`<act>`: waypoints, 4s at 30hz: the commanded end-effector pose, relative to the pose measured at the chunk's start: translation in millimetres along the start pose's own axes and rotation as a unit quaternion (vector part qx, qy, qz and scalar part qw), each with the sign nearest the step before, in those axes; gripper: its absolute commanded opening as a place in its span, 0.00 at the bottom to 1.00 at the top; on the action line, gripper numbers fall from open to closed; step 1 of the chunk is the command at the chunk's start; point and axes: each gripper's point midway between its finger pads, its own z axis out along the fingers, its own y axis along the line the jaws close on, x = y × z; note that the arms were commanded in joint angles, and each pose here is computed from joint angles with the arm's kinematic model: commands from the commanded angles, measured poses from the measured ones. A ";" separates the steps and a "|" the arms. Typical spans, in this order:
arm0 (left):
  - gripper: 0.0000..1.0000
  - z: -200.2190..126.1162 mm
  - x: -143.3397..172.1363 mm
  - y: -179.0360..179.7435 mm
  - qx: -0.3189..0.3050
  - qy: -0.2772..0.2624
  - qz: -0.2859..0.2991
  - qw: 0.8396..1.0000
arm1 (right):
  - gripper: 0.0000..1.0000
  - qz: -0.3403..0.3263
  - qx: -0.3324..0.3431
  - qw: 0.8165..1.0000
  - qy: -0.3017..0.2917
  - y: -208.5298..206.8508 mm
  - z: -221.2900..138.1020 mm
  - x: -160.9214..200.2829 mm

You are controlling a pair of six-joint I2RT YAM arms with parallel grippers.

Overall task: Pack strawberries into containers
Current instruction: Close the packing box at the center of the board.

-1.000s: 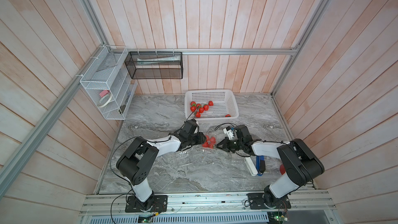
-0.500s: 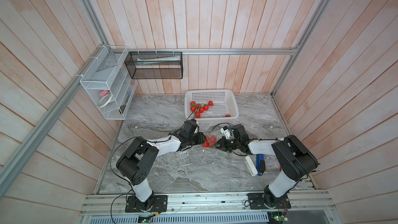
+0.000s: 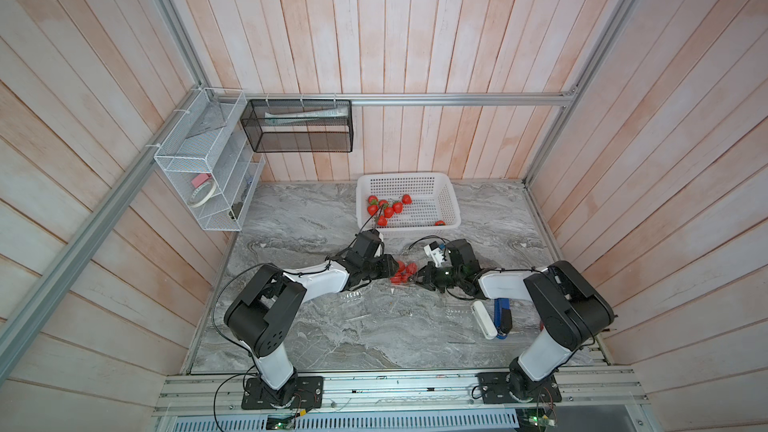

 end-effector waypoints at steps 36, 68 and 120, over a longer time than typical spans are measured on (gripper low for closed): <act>0.46 3.4 1.7 -1.4 0.002 0.005 0.007 1.000 | 0.08 -0.070 0.082 0.994 0.000 -4.4 14.7 16.9; 0.46 9.2 -3.6 -5.8 0.005 0.008 0.017 1.000 | 0.41 -0.077 0.053 0.995 0.014 -10.4 -11.2 46.8; 0.46 49.1 0.3 -60.8 0.046 0.046 0.044 0.997 | 0.52 0.021 -0.023 0.994 -0.107 -41.0 -38.7 -81.0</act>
